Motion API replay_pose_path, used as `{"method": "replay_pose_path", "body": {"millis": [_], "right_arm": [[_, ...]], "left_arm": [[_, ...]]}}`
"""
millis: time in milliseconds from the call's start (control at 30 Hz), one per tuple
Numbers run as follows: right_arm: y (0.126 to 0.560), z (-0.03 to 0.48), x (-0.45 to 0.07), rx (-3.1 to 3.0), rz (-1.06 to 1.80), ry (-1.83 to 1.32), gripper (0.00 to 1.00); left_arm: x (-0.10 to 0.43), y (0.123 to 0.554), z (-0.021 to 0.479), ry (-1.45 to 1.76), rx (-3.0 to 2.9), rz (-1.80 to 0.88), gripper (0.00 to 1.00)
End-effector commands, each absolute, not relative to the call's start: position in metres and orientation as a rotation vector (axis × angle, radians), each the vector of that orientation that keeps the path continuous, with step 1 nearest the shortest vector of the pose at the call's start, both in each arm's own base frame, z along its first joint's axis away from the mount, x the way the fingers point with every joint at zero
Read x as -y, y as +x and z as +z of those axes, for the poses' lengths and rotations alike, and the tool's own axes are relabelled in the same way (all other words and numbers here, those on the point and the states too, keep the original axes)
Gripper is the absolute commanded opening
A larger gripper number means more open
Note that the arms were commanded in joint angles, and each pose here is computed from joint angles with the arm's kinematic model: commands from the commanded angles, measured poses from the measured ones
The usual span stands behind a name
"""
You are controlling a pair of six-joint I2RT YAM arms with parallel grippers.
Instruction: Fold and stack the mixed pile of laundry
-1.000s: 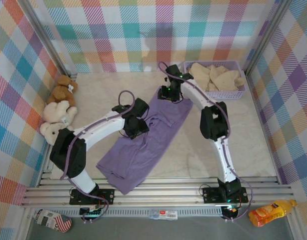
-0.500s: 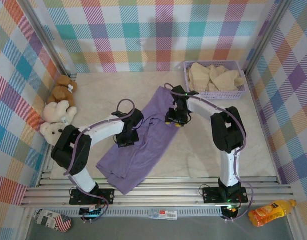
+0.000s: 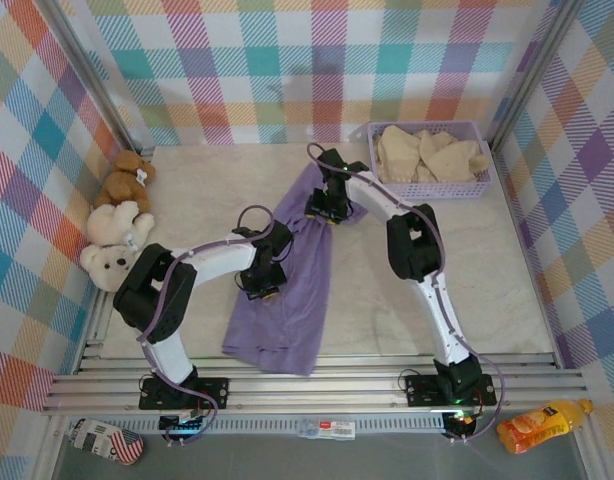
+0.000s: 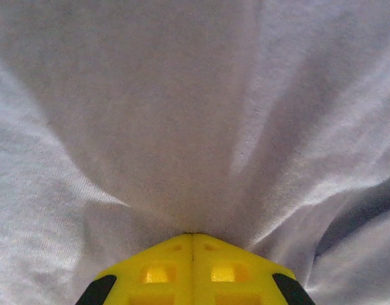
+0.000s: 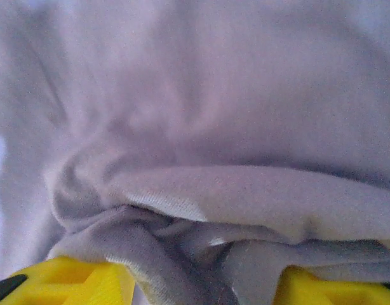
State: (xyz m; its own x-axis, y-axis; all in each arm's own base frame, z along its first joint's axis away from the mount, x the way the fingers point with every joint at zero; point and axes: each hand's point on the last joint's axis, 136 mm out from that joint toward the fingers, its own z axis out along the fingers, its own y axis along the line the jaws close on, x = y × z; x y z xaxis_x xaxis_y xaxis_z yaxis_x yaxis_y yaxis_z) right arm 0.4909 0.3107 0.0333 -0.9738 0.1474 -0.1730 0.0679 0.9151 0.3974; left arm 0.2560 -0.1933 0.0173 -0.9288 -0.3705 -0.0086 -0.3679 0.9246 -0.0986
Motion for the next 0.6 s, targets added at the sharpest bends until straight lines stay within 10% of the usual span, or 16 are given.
{"method": "replay_pose_path", "body": {"millis": [0, 267, 567], "right_arm": [[0.511, 0.008, -0.319, -2.873, 0.585, 0.102, 0.53], [0.532, 0.055, -0.324, -2.749, 0.806, -0.048, 0.58], [0.484, 0.113, -0.227, -2.846, 0.585, -0.039, 0.63]], "left_arm": [[0.232, 0.259, -0.002, -0.673, -3.087, -0.273, 0.00], [0.298, 0.305, 0.041, -0.592, -3.018, -0.478, 0.00], [0.273, 0.398, 0.111, -0.470, -2.838, -0.544, 0.22]]}}
